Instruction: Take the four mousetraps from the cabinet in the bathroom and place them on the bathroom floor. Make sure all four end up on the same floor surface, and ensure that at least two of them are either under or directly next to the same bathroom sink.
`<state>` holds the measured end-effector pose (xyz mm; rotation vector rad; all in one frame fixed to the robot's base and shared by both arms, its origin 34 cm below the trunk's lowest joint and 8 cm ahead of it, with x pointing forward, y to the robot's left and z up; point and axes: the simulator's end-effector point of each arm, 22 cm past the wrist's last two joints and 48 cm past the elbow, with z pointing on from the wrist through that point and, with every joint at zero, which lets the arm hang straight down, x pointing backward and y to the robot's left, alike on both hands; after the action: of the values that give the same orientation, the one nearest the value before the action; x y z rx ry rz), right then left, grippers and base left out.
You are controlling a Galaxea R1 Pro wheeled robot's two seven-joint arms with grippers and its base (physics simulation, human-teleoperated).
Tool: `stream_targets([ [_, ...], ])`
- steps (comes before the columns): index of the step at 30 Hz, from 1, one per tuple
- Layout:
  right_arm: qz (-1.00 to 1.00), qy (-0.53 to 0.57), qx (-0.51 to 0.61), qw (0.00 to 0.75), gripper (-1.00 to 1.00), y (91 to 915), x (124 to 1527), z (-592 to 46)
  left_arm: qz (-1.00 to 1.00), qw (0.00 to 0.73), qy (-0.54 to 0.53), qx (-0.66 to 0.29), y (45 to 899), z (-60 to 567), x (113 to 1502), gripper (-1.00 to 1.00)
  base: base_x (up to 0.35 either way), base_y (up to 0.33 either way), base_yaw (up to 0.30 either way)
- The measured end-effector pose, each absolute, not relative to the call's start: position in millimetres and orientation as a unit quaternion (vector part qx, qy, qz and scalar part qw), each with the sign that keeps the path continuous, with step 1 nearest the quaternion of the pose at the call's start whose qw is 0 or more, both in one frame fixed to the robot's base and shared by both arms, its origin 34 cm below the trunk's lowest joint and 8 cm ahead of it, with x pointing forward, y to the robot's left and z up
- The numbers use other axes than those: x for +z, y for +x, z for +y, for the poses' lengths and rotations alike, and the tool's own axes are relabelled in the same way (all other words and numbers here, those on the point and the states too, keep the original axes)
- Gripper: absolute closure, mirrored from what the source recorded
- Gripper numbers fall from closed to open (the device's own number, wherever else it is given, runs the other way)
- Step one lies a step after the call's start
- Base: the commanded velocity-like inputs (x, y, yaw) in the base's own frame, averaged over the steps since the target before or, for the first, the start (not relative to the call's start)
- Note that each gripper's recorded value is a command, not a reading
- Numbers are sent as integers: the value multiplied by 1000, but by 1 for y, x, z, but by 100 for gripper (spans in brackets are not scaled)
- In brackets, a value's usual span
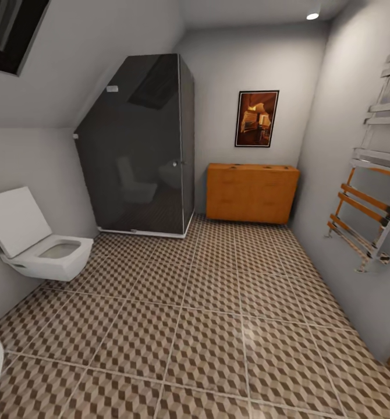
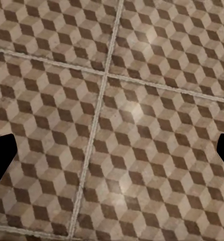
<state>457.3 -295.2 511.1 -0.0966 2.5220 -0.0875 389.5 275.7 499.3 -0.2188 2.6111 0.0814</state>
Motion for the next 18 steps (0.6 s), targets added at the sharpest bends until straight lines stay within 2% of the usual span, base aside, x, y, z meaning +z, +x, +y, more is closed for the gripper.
stream_targets([
  [18,952,-36,-33,303,-100,457,511,-295,963,255,-80,30,388,274,499,-100,317,0,-1],
])
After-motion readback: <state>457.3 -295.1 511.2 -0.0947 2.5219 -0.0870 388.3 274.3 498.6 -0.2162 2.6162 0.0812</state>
